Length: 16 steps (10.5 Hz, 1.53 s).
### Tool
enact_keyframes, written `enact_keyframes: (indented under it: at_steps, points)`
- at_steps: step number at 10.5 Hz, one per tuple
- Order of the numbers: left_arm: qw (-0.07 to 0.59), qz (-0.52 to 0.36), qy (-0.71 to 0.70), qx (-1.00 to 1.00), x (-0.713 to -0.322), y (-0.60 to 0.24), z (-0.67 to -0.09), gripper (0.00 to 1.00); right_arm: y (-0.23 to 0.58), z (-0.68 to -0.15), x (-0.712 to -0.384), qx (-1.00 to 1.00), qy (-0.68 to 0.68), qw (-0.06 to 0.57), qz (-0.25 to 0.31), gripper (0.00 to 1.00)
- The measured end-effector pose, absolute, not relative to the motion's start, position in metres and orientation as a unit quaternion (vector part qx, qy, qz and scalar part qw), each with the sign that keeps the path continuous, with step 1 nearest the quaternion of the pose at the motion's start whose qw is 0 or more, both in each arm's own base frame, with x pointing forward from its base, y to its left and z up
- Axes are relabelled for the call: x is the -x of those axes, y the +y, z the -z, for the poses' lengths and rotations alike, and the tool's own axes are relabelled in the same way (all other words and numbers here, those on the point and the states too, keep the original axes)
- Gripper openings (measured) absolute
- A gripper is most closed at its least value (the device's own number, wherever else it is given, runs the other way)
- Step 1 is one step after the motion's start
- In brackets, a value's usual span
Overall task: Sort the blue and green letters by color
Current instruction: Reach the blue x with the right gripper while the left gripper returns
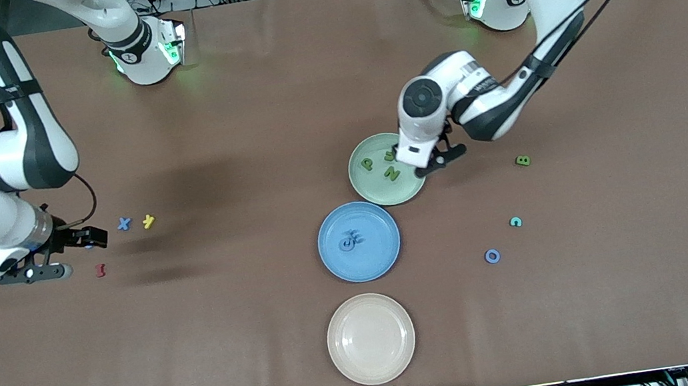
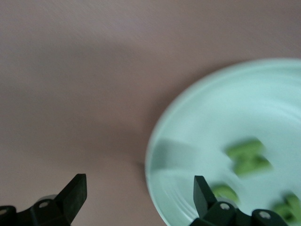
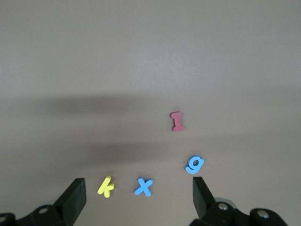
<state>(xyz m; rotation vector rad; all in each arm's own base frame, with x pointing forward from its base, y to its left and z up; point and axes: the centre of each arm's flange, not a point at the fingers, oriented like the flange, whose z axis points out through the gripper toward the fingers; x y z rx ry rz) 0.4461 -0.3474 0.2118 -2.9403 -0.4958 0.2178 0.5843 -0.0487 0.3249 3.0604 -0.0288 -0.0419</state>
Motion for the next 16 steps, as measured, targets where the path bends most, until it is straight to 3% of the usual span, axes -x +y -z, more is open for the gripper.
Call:
enact_keyframes:
  at_steps: [5,11,16]
  points:
    - [0.082,-0.08,-0.155,0.981,-0.496,-0.259,-0.199,1.0,-0.073,-0.266,-0.534,-0.999,-0.03,0.033,-0.03,1.0]
    - [0.067,-0.057,-0.137,0.987,-0.465,-0.224,-0.184,1.0,-0.068,-0.229,-0.5,-0.998,-0.035,0.027,-0.043,1.0]
    - [0.067,-0.048,-0.13,0.988,-0.493,-0.154,-0.195,1.0,-0.065,-0.208,-0.493,-0.998,-0.044,0.024,-0.034,1.0]
